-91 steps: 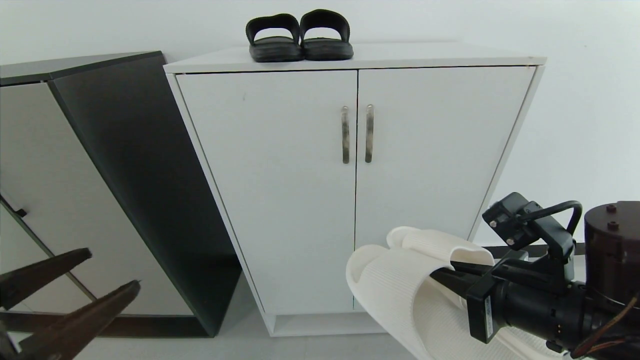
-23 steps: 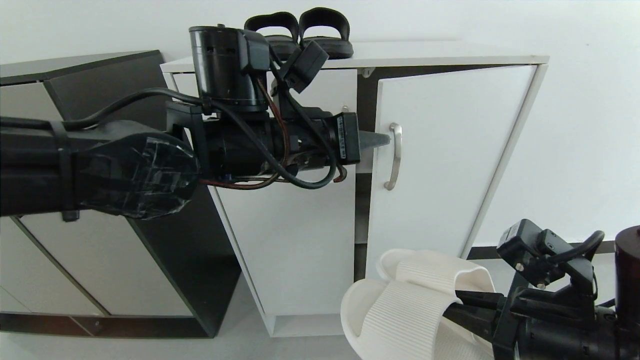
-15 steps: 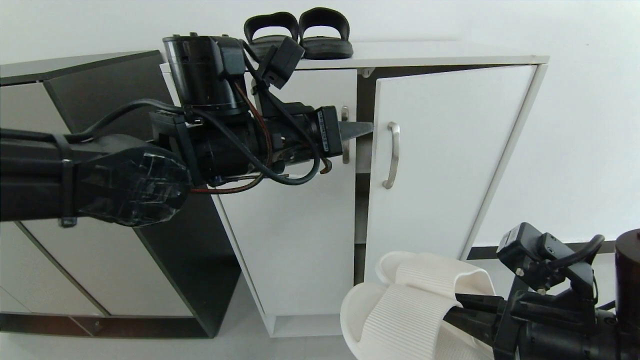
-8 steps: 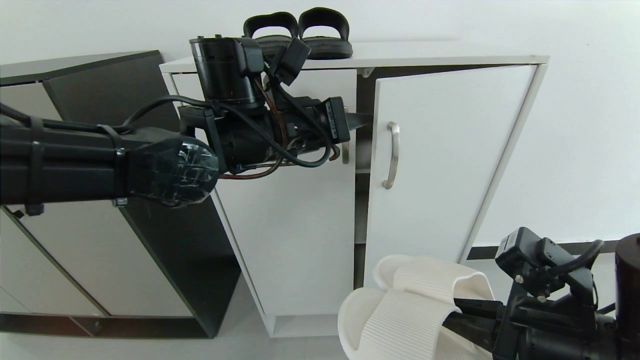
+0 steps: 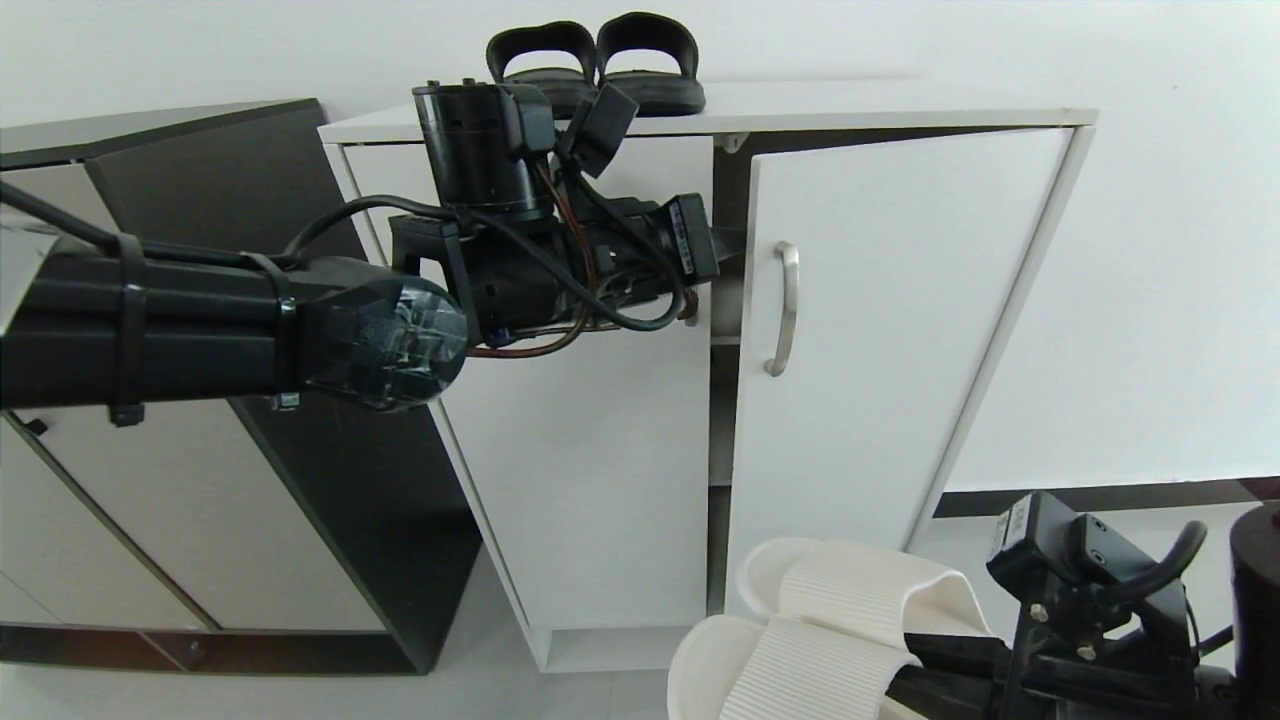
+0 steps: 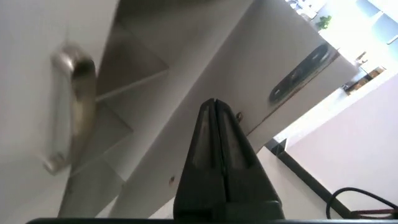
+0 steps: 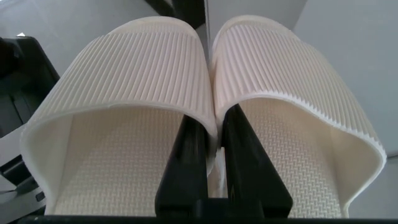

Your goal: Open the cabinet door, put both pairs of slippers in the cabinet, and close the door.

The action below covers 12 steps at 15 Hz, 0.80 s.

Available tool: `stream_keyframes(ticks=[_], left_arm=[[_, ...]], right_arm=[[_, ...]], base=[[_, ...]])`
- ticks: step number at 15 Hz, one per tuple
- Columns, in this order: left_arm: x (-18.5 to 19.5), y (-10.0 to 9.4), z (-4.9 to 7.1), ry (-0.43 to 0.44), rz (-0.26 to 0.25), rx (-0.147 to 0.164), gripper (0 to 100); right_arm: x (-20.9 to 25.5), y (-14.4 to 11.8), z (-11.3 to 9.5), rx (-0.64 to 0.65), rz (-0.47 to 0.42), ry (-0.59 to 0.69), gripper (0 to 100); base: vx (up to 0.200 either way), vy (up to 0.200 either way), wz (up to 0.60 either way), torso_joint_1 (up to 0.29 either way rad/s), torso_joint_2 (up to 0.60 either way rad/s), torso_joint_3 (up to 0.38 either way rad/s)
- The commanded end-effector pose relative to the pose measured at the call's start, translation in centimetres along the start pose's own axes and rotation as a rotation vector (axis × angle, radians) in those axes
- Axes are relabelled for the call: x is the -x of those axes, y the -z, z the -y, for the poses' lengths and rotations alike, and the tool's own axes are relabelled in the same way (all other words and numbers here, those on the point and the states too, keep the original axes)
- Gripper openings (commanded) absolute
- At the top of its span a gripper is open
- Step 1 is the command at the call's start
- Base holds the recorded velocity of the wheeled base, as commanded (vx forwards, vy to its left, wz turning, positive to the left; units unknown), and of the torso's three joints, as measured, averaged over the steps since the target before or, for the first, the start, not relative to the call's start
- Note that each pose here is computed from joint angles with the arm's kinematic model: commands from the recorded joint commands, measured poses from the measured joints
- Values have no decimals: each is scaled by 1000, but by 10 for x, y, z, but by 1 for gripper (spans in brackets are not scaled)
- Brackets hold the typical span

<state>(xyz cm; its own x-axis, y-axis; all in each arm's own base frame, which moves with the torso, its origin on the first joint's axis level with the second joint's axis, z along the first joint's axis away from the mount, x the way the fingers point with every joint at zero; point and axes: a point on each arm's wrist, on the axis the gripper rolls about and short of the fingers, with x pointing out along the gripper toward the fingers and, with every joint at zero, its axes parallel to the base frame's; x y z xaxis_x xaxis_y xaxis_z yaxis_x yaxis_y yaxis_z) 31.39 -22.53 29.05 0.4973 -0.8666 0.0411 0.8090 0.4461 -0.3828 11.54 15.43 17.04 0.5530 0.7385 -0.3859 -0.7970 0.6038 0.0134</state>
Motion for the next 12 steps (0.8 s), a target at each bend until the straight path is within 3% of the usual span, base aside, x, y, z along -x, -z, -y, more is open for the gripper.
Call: stream_keyframes(ticks=[1, 3, 5, 7, 10, 12], left_arm=[[4, 4, 21, 42, -14, -2, 0], [7, 11, 51, 110, -39, -4, 0], [9, 14, 68, 148, -47, -14, 0], [9, 14, 68, 129, -36, -16, 0], [21, 5, 64, 71, 7, -22, 0], [49, -4, 63, 35, 37, -31, 0]], right_arm=[[1, 4, -2, 17, -9, -10, 0], [2, 8, -2, 50, -19, -15, 0], [5, 9, -5, 56, -13, -33, 0], [7, 8, -6, 56, -5, -44, 0], [6, 8, -5, 53, -6, -41, 0], [6, 8, -4, 50, -6, -37, 0]], base=[[-200, 0, 0, -2, 7, 12], [-200, 0, 0, 0, 0, 2], [-200, 0, 0, 2, 5, 7], [-200, 0, 0, 0, 0, 5], [0, 0, 0, 0, 0, 0], [0, 0, 0, 0, 0, 0]])
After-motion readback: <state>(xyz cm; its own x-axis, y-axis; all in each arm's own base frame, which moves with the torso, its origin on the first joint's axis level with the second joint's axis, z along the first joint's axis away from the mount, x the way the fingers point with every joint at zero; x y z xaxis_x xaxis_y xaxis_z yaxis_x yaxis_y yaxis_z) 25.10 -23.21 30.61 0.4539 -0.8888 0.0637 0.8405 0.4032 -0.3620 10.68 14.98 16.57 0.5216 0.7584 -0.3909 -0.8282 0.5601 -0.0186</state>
